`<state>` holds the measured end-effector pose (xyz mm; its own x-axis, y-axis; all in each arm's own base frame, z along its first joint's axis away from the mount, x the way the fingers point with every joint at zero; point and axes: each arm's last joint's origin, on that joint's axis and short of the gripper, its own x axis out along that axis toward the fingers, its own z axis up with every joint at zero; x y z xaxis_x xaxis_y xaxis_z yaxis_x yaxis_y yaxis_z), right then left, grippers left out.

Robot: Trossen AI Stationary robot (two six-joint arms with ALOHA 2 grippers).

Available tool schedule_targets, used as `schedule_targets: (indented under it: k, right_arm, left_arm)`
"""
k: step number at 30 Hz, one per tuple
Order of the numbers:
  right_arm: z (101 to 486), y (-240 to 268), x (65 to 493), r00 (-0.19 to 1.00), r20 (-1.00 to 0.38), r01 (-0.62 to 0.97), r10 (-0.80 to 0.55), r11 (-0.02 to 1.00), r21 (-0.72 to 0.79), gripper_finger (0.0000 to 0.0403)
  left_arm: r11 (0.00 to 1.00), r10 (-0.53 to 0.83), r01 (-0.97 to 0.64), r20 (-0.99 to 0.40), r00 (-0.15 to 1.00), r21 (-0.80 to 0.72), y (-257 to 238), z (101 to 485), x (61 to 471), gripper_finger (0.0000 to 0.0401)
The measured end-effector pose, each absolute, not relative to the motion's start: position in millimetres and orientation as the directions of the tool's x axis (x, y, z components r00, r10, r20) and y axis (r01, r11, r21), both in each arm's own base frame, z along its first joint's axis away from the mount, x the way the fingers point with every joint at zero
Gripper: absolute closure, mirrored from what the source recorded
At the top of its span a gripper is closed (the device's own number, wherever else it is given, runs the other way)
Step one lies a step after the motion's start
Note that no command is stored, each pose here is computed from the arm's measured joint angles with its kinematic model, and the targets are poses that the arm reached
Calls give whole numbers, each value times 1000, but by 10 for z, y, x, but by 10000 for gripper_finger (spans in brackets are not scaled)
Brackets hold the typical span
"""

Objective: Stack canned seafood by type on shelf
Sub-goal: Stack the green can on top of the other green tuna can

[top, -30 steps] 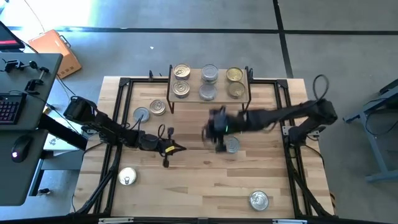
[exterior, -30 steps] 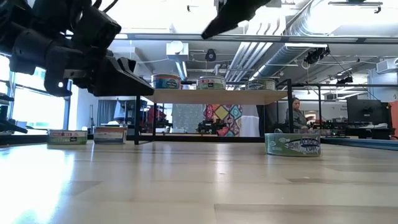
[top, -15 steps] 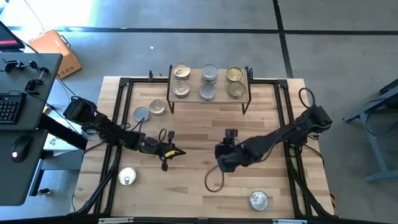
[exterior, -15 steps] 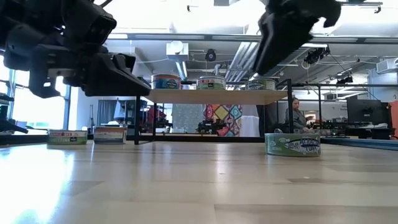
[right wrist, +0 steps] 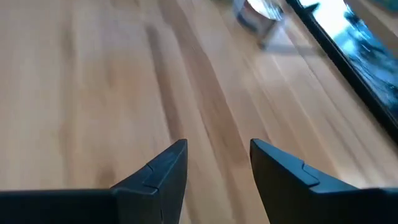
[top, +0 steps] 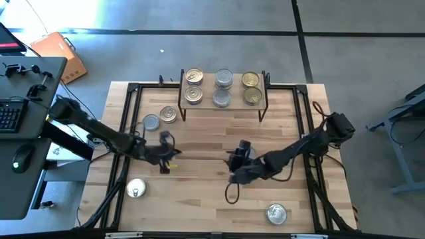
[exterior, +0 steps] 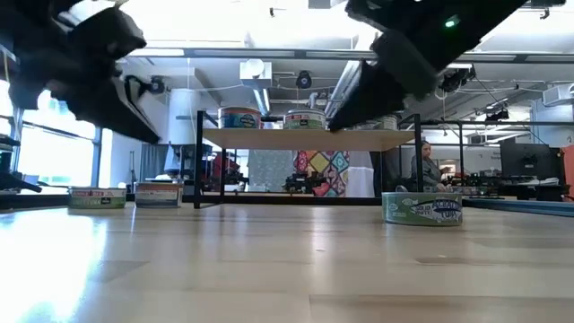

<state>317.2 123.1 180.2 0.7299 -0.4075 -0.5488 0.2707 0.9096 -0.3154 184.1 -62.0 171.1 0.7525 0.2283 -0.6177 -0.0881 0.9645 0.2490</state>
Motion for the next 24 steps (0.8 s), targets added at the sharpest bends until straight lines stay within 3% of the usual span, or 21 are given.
schedule_targets:
  k: [6,12,16,24]
  right_arm:
    - [1798,998,3316,884,-354,232,-306,944,-236,237]
    - [1797,804,3339,946,-243,174,-214,969,-178,237]
    - [1743,764,3319,951,-262,122,-164,978,-169,237]
    - [1676,836,3270,941,-307,87,-140,980,-182,237]
  left_arm:
    - [902,376,-418,-676,634,110,-383,1886,1596,401]
    - [634,636,-752,-676,371,183,-83,1761,1395,401]
    - [472,696,-852,-689,204,224,77,1688,1345,401]
    - [331,693,-876,-720,-26,351,321,1447,1309,401]
